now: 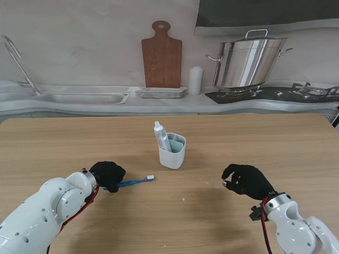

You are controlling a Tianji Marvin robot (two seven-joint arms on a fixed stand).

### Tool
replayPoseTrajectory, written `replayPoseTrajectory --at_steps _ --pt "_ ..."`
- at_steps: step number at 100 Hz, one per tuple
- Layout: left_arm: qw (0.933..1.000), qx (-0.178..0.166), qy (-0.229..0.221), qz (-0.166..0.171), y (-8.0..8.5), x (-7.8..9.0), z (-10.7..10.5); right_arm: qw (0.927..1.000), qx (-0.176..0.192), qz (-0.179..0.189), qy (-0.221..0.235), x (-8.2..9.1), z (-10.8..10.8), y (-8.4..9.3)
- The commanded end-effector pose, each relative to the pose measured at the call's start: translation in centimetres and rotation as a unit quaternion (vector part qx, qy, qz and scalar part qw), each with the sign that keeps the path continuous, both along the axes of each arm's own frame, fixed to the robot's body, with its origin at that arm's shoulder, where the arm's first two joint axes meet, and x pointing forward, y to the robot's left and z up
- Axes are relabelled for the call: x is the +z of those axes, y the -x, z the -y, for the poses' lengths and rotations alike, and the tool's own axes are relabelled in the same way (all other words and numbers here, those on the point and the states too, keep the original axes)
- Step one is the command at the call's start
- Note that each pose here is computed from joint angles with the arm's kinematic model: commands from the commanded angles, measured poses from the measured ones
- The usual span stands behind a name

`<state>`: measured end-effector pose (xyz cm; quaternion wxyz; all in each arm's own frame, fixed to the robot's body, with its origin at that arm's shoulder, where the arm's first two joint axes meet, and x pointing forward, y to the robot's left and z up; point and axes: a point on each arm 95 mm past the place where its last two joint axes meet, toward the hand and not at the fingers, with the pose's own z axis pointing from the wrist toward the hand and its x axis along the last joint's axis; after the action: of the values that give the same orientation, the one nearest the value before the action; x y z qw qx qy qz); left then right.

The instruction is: Organize toothpaste and toothbrush

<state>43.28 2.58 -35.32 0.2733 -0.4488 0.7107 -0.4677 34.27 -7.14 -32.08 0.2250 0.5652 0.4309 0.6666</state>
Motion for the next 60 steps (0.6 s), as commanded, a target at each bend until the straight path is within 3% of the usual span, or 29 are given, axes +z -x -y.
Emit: replayPoseTrajectory --at_steps 1,32,60 --pt "0.9998 0.01 0.002 -0.02 1.0 -1.3 -0.1 0.9999 0.005 -0.009 0.003 -0.5 -0.2 0.3" --pt "0.998 0.052 0.036 0.001 1.6 -0.4 -1.2 0.9999 0.005 -0.009 0.002 -0.5 -0.2 0.3" --pt "0.9953 0.07 0.06 0.029 2.5 0.8 -1.4 0.9999 0.007 -0.01 0.002 -0.5 -0.4 0.3"
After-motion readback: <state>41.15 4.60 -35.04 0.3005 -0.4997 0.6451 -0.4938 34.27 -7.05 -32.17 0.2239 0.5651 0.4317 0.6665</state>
